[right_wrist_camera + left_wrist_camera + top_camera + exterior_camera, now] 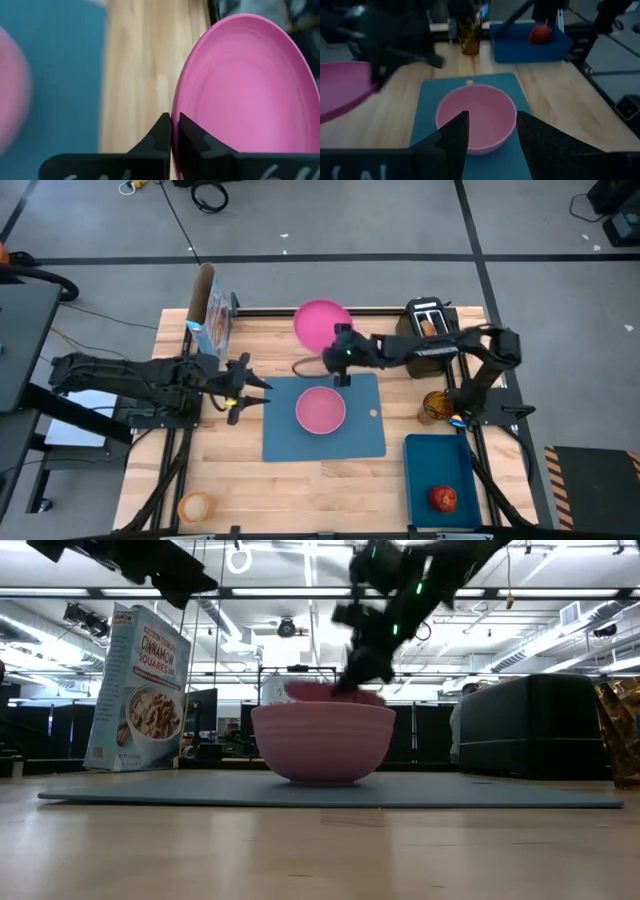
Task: Arrange a breakfast setting
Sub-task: Put the pink plate on the bottom left of the blue placemat
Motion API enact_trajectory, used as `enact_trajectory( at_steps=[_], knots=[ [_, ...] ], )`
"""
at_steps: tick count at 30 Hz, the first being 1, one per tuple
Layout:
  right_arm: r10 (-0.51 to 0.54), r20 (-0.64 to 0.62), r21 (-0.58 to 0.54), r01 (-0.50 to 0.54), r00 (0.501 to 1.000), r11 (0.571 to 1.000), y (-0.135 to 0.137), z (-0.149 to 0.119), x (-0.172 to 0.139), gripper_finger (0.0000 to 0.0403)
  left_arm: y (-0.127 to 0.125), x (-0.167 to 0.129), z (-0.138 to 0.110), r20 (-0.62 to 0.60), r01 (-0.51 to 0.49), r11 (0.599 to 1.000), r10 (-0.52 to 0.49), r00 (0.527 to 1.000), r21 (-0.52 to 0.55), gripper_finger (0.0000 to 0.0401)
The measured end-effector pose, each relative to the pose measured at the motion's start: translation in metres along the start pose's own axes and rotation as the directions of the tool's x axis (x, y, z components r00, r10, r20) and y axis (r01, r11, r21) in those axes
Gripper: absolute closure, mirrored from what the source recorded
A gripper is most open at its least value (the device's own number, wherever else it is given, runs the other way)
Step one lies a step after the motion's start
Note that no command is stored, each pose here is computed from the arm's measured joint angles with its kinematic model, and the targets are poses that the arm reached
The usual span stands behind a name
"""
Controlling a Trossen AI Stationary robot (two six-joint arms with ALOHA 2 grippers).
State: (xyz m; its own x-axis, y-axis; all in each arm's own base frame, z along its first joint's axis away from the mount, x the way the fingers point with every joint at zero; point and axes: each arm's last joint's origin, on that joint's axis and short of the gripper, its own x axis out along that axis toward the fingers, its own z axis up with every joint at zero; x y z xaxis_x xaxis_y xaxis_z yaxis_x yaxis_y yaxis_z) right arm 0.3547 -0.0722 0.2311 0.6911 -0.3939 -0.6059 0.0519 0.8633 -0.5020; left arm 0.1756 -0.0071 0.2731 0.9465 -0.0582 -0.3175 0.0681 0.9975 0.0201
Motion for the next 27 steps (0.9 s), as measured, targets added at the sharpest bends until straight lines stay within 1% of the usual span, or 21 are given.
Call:
enact_trajectory(
  at_steps=[3, 5, 7, 11, 15, 17, 20, 23, 25, 27],
  knots=[
    [0.003, 0.153, -0.018, 0.000, 0.988, 1.000, 0.017, 0.027, -0.025, 0.0385, 0.000, -0.013, 0.008, 0.071, -0.002, 1.000, 0.002, 0.997, 0.002, 0.0229],
    [0.030, 0.234, -0.042, -0.020, 0.972, 0.999, 0.035, 0.041, -0.037, 0.0385, 0.000, -0.026, 0.018, 0.132, -0.002, 1.000, 0.001, 0.991, 0.004, 0.0229],
    [0.086, 0.265, -0.087, -0.065, 0.960, 0.994, 0.056, 0.054, -0.046, 0.0385, -0.002, -0.042, 0.033, 0.213, 0.002, 1.000, -0.006, 0.977, 0.020, 0.0229],
    [0.173, 0.319, -0.154, -0.129, 0.932, 0.980, 0.089, 0.087, -0.060, 0.0385, -0.004, -0.074, 0.062, 0.365, -0.003, 0.997, -0.023, 0.931, 0.071, 0.0229],
    [0.314, 0.370, -0.200, -0.255, 0.874, 0.946, 0.120, 0.112, -0.061, 0.0385, -0.004, -0.097, 0.081, 0.458, -0.010, 0.997, -0.025, 0.888, 0.073, 0.0229],
    [0.382, 0.380, -0.223, -0.317, 0.842, 0.922, 0.137, 0.121, -0.058, 0.0385, -0.004, -0.102, 0.085, 0.476, -0.012, 0.997, -0.025, 0.879, 0.073, 0.0229],
    [0.453, 0.379, -0.271, -0.371, 0.807, 0.888, 0.165, 0.131, -0.050, 0.0385, -0.004, -0.104, 0.087, 0.482, -0.012, 0.997, -0.025, 0.876, 0.073, 0.0229],
    [0.535, 0.346, -0.314, -0.443, 0.770, 0.840, 0.195, 0.134, -0.039, 0.0385, -0.004, -0.104, 0.086, 0.479, -0.012, 0.997, -0.024, 0.877, 0.073, 0.0229],
    [0.572, 0.301, -0.316, -0.486, 0.763, 0.815, 0.210, 0.133, -0.030, 0.0385, -0.004, -0.102, 0.084, 0.462, -0.010, 0.997, -0.025, 0.887, 0.073, 0.0229],
    [0.590, 0.249, -0.305, -0.516, 0.768, 0.801, 0.223, 0.128, -0.021, 0.0385, -0.004, -0.101, 0.082, 0.443, -0.008, 0.997, -0.026, 0.896, 0.073, 0.0229]
  ],
)
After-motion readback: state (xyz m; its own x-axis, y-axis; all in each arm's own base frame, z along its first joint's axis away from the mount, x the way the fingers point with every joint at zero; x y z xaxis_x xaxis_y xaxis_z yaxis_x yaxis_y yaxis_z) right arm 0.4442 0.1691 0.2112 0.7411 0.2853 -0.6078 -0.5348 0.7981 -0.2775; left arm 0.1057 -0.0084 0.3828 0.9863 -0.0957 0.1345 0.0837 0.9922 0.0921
